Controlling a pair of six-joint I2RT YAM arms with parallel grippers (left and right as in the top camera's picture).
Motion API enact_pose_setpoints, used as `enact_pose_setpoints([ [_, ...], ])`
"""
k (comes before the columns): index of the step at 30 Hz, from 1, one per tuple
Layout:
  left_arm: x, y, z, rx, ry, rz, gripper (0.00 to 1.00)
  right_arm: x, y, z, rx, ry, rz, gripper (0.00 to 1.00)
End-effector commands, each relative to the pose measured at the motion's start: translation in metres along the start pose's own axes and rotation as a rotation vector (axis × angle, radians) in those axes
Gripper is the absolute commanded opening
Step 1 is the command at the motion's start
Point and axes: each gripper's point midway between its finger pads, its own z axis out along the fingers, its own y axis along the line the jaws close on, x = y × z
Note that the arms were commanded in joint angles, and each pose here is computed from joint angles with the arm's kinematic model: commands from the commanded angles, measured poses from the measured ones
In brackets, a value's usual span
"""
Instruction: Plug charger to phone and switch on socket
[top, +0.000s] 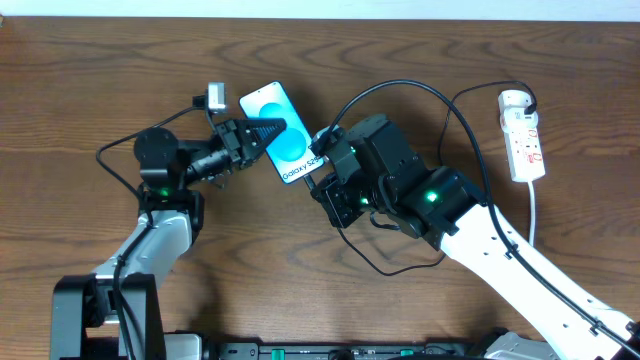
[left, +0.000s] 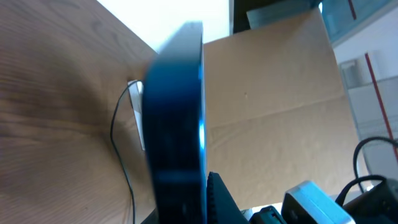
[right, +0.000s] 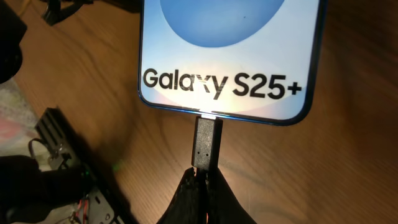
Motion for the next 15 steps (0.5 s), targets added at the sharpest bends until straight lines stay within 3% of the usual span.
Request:
enact_pose_setpoints([
  [1,0.059,-0.015,0.014,0.083,0.268,0.071,0.07,-0.032,-0.002,-0.013,0.050,-0.113,-0.074,0.01],
  [5,0.058,-0.015,0.013,0.086,0.263,0.101,0.08,-0.017,-0.015,-0.018,0.116,-0.059,-0.073,0.06],
  [7,0.058,-0.015,0.013,0.090,0.261,0.134,0.07,-0.013,-0.018,-0.028,0.127,-0.053,-0.060,0.22],
  [9,0.058,-0.015,0.013,0.099,0.259,0.196,0.07,-0.012,-0.020,-0.045,0.139,-0.073,-0.049,0.59],
  [10,0.058,-0.015,0.013,0.105,0.256,0.243,0.07,-0.013,-0.022,-0.060,0.148,-0.097,-0.041,0.68],
  [15,0.057,-0.015,0.013,0.113,0.247,0.325,0.08,-0.015,-0.063,-0.137,0.424,-0.255,0.004,0.86],
])
